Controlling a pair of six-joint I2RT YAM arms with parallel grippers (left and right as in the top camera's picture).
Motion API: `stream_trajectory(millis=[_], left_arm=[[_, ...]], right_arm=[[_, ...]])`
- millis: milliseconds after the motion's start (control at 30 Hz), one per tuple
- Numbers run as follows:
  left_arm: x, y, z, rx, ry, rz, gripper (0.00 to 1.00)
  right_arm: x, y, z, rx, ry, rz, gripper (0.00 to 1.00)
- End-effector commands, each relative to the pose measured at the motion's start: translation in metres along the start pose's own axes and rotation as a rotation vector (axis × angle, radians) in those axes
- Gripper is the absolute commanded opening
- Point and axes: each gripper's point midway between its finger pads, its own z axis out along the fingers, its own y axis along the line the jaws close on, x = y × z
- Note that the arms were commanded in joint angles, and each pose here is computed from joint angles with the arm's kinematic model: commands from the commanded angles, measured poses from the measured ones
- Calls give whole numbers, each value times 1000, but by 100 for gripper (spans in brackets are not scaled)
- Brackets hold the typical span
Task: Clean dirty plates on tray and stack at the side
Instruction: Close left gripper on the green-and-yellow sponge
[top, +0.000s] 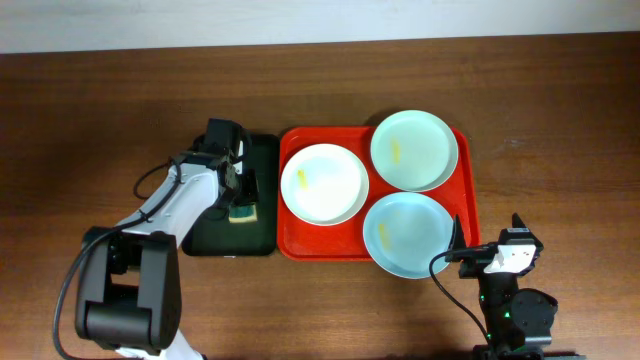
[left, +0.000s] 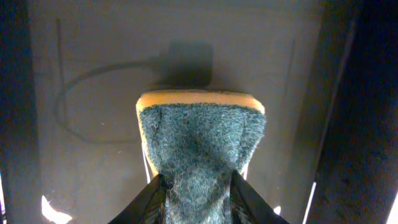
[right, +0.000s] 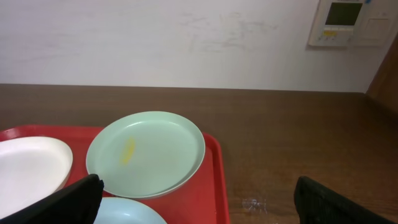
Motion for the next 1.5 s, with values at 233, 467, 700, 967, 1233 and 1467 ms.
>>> stream_trajectory(millis=[233, 467, 700, 967, 1233, 1467], left_arm=[[5, 2, 9, -15, 18, -3, 27], [9, 6, 12, -32, 25, -3, 16], [4, 4, 12, -27, 5, -3, 22], [15, 7, 16, -33, 33, -1, 25], [14, 6, 16, -33, 30, -1, 29], [12, 6, 16, -30, 19, -1, 30]], right_arm=[[3, -2, 0, 6, 6, 2, 98], [3, -1, 0, 6, 6, 2, 99], [3, -2, 0, 6, 6, 2, 98], [3, -2, 0, 6, 6, 2, 98], [3, -2, 0, 6, 6, 2, 99], [3, -1, 0, 6, 6, 2, 99]])
